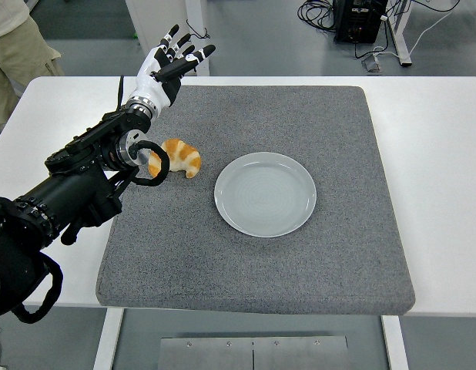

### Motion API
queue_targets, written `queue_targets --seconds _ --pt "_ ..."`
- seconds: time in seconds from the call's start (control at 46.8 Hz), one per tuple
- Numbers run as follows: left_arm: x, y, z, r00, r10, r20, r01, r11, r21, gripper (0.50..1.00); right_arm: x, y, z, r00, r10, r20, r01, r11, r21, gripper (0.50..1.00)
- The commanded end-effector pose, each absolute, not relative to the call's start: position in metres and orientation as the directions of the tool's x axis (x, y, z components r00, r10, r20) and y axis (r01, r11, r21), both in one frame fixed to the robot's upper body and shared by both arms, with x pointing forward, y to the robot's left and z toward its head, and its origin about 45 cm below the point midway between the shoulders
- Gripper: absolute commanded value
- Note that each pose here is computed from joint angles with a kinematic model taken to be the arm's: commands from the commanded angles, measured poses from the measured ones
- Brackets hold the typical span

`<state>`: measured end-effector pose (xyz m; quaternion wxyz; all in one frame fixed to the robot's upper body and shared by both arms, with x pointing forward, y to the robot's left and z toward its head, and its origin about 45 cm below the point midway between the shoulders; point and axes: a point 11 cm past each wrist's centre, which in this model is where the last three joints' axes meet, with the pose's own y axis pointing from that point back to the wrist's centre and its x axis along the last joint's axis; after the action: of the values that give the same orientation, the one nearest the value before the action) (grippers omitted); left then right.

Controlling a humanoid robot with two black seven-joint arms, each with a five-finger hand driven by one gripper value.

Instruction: Place the bread on the plate

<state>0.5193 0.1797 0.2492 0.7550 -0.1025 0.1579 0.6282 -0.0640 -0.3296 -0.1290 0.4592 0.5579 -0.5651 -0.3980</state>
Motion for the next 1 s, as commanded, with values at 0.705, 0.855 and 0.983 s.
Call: queue_targets --seconds 0.705,0.855,0.983 --pt "0.519 0.179 0.249 0.167 0.926 -0.339 -0.981 0.19 0.034 0.977 -0.064 -0.33 -0.129 0.044 -0.996 0.075 -0.265 0.061 0.962 1.0" --pt "0.515 0.166 0.251 0.229 0.935 -0.27 -0.968 0.247 0.036 0.977 -0.064 -0.33 -0.129 0.044 -0.996 0.075 -0.265 0.061 0.962 1.0" --pt "0.515 0.169 0.265 0.28 0.943 -0.178 -0.957 0.289 0.027 0.977 -0.064 -0.33 -0.129 0.044 -0.996 0.075 -0.265 0.061 0.962 1.0"
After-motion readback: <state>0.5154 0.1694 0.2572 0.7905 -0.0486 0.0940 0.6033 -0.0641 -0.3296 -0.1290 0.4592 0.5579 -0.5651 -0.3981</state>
